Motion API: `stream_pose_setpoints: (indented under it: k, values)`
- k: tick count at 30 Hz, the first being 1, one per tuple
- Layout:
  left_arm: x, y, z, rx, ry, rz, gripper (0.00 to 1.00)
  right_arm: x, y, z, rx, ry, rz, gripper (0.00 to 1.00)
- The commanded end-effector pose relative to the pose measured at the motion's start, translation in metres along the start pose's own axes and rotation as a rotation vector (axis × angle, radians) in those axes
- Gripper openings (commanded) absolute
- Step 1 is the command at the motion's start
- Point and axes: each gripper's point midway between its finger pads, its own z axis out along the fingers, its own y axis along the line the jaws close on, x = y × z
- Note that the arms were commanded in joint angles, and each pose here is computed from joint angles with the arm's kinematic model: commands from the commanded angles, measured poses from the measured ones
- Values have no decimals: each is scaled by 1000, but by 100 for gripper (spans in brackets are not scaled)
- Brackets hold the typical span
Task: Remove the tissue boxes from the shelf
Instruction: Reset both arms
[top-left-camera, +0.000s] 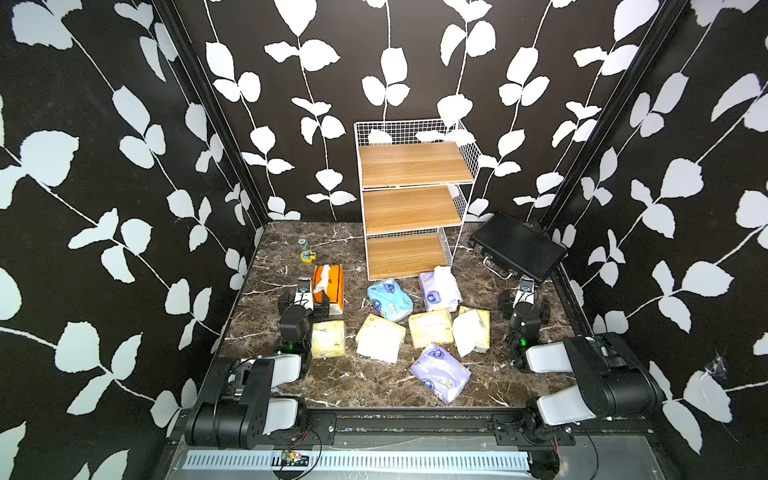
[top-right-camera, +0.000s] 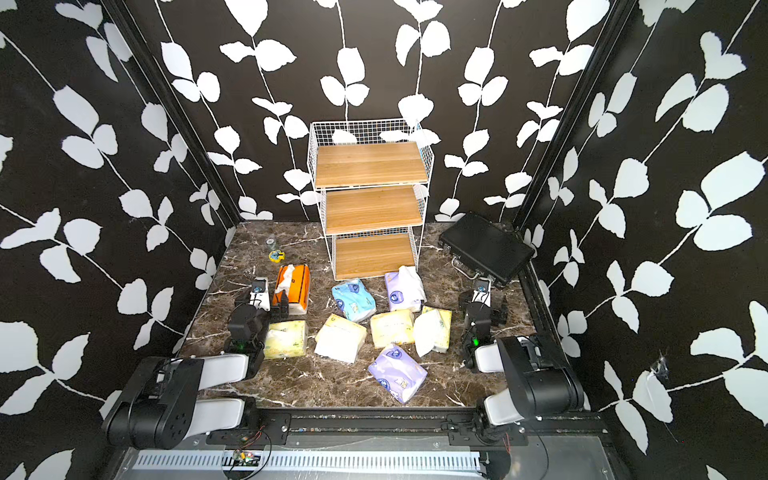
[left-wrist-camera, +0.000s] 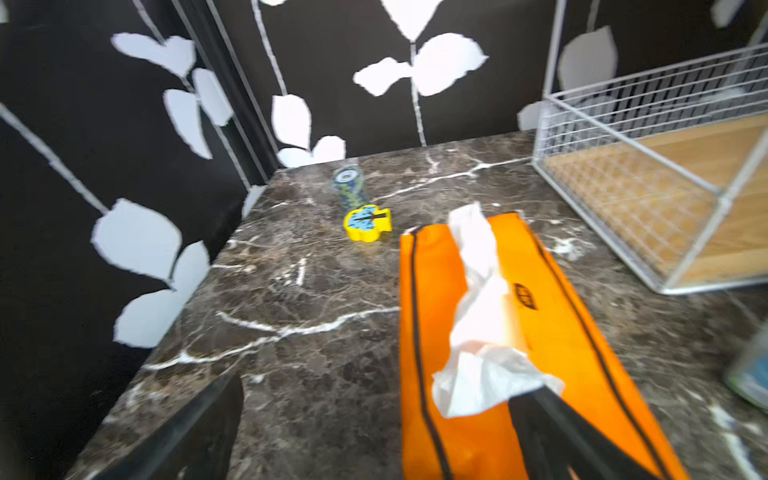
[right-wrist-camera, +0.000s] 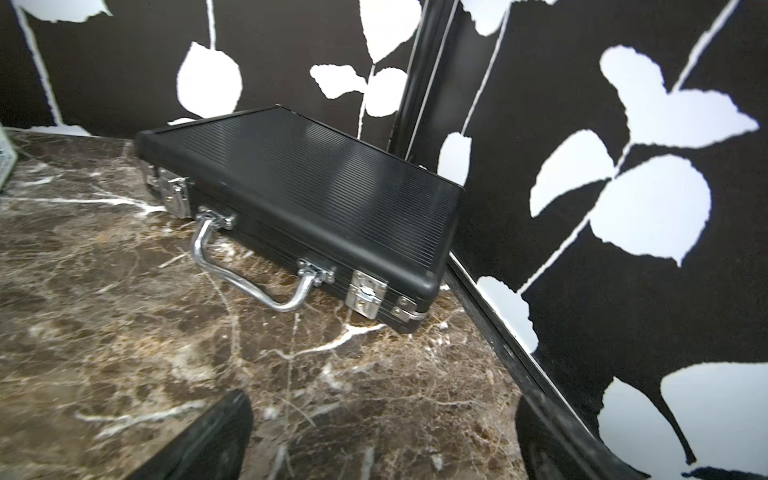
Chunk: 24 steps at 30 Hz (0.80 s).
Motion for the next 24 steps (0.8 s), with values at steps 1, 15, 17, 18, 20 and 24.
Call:
stream_pose_setpoints:
  k: [1, 15, 17, 18, 20, 24]
  values:
    - [-16, 4, 0, -10, -55, -24, 99, -10, 2, -3, -50, -50, 72, 99]
    - [10, -10, 42, 95, 52, -11, 99, -3, 21, 8, -117, -14, 22, 99]
    - [9, -12, 52, 101, 63, -8, 99, -4, 25, 14, -122, -13, 11, 99]
    - [8, -13, 55, 109, 82, -3, 99, -3, 26, 15, -126, 6, 3, 99]
    - [13, -15, 59, 128, 129, -3, 99, 0, 26, 16, -137, 31, 9, 99]
    - [13, -13, 59, 119, 138, -7, 99, 1, 25, 25, -114, 79, 2, 99]
